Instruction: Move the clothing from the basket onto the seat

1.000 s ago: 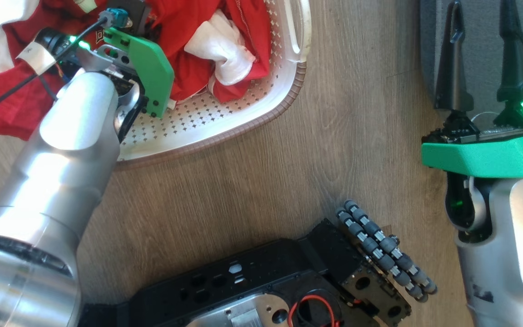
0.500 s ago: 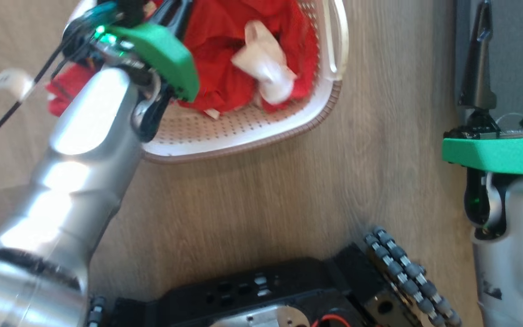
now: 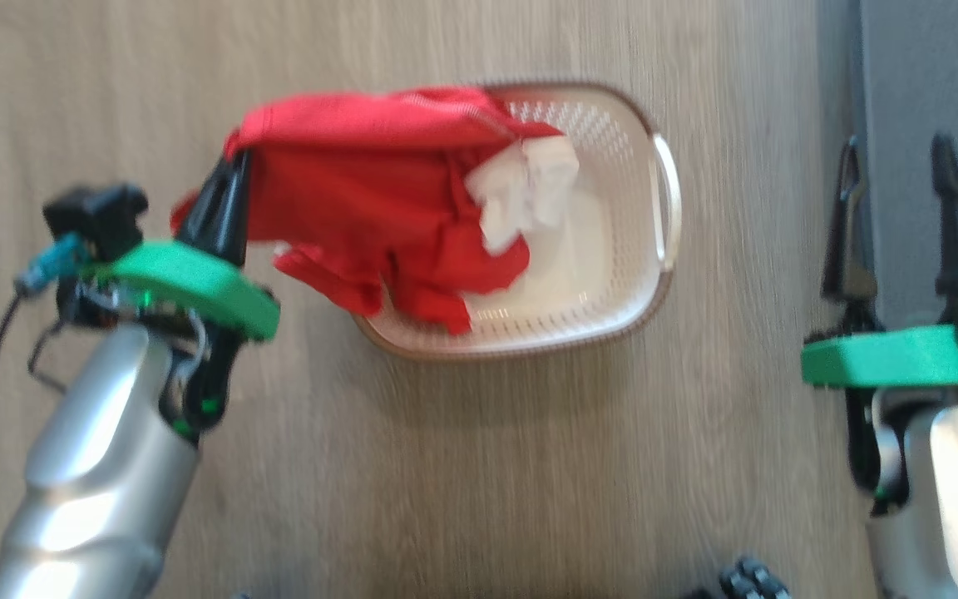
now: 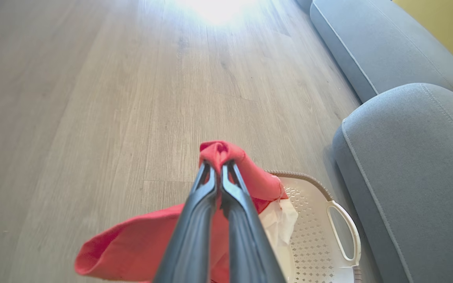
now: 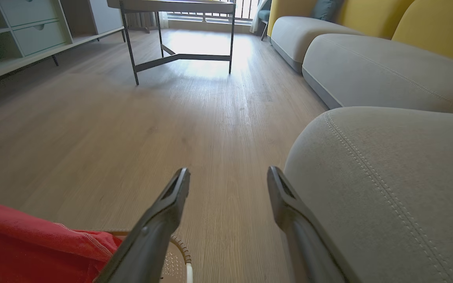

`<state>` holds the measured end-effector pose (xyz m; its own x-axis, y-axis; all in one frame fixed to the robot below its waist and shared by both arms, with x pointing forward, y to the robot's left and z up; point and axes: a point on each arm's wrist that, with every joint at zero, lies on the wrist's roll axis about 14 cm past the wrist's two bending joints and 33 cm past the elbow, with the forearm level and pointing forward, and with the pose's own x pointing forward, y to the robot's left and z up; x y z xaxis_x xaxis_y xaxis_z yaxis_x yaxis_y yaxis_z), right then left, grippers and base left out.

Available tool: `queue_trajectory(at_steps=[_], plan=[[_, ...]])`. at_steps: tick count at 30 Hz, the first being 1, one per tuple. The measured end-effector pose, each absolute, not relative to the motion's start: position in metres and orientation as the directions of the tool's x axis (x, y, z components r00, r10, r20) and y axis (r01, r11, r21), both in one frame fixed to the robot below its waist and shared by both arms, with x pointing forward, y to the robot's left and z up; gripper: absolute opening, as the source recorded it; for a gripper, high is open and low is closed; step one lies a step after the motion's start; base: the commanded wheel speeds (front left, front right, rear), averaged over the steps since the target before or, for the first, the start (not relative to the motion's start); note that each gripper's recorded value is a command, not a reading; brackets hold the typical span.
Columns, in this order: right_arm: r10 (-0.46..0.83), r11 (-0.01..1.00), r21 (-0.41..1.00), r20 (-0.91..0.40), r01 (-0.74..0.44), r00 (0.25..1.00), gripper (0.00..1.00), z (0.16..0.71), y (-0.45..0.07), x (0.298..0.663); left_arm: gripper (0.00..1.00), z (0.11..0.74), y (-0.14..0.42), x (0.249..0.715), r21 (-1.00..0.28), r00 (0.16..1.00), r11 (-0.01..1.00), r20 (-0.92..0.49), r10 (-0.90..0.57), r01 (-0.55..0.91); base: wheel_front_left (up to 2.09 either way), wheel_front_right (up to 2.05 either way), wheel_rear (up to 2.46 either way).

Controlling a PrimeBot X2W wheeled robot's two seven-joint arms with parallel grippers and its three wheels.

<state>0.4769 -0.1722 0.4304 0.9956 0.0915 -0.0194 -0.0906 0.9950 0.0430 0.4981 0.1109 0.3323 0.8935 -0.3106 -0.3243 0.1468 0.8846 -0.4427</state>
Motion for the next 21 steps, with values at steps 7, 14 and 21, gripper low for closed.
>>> queue_trajectory(at_steps=[7, 14, 21], plan=[[0.126, 0.991, 0.049, 0.014, -0.126, 0.992, 1.0, 0.46, -0.164, 0.449, 0.0, 0.38, 0.146, 0.458, -0.381, 0.934, 0.92, -0.286, -0.216, 0.097, 0.0, 0.0, 0.0], [0.184, 0.981, 0.048, 0.093, -0.189, 0.979, 1.0, 0.5, -0.148, 0.423, 0.0, 0.445, 0.178, 0.427, -0.317, 0.973, 0.946, -0.186, -0.135, 0.071, 0.0, 0.0, 0.0], [0.202, 0.977, 0.042, 0.127, -0.208, 0.971, 1.0, 0.519, -0.146, 0.395, 0.0, 0.486, 0.191, 0.392, -0.306, 0.989, 0.951, -0.119, -0.092, 0.051, 0.0, 0.0, 0.0]])
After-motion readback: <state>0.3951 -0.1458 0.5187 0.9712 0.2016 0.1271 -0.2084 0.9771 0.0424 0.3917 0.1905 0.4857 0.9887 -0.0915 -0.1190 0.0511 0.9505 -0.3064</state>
